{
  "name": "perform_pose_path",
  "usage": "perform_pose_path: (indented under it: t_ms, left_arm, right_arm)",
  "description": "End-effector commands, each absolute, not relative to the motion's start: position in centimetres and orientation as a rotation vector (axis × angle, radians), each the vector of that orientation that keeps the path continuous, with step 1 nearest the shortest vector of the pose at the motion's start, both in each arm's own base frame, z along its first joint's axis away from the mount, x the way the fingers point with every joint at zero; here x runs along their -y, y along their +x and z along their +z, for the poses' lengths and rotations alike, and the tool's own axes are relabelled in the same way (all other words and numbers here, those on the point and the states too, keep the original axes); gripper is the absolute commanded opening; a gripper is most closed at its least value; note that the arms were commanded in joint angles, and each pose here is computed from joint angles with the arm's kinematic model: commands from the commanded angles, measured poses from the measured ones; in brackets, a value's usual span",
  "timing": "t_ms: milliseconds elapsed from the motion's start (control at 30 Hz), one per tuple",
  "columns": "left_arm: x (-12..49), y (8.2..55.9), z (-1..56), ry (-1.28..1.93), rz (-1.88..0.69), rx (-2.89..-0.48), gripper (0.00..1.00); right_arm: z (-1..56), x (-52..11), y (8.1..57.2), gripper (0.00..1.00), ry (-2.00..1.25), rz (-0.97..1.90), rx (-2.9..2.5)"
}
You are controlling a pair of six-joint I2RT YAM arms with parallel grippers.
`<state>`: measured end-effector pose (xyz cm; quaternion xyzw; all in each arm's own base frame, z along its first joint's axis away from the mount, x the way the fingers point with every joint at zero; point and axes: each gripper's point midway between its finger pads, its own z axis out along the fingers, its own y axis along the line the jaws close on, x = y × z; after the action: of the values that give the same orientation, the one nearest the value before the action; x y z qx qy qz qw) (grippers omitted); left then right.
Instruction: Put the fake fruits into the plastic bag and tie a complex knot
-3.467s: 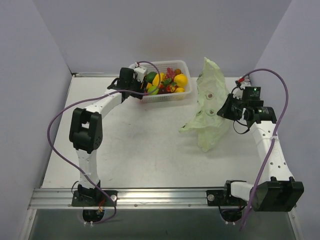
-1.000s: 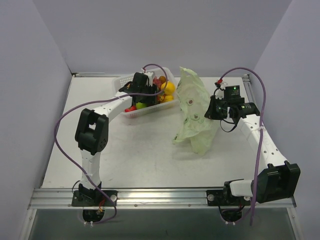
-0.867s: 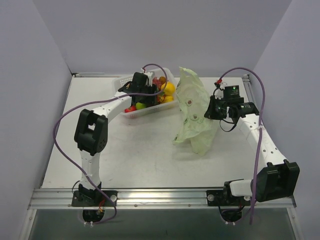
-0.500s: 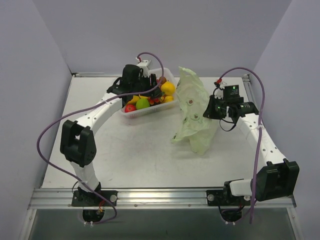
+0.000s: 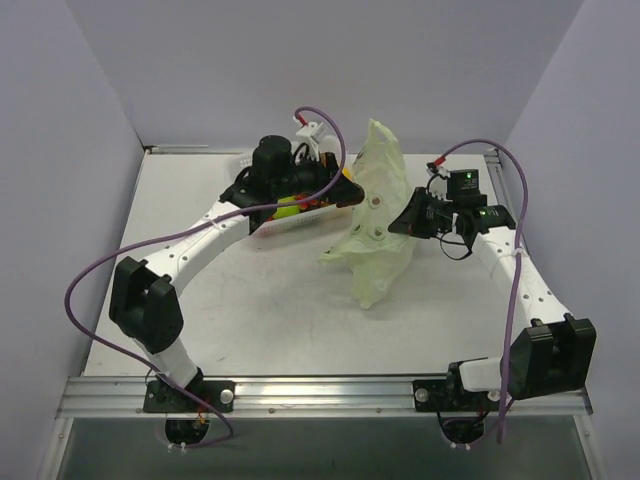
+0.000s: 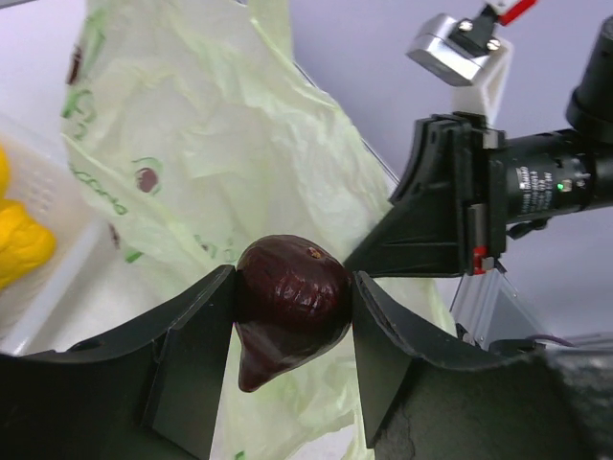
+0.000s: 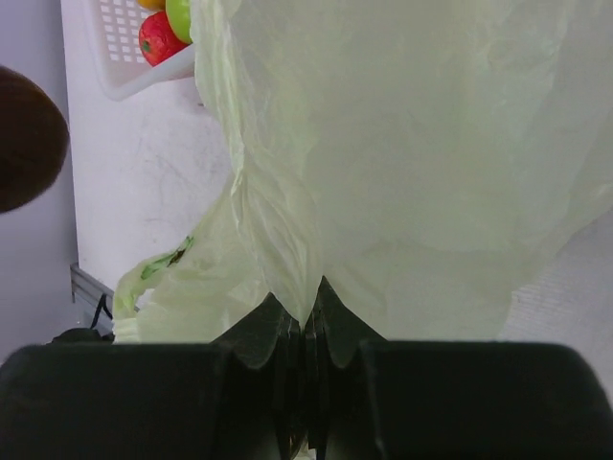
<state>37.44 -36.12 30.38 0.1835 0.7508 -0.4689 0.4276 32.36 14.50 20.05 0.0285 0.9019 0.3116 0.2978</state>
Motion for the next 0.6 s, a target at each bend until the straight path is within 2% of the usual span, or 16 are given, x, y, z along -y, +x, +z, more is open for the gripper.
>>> perform_pose_path:
  t_ms: [0,333,500,567]
  left_arm:
    - [38.4,36.5,31.8,0.509,-1.228,-1.795,0.41]
    - [44.2,36.5,26.3,0.562,-1.159,-1.900,0.46]
    - [45.0,36.9,23.2,0.544,-1.164,-1.998,0.66]
    - [45.2,36.6,23.9,0.563,-1.187,-1.975,0.80]
  right_arm:
    - [19.9,-15.4,31.9,0.00,0.113,0.958,-2.390]
    - [16.1,-12.7,30.2,0.00,0.175,0.903,-2.446]
    - [15.0,-11.9,29.8,0.00,0.191,0.876,-2.461]
    - [14.5,-11.7,29.6,0.00,0.189,0.865,-2.471]
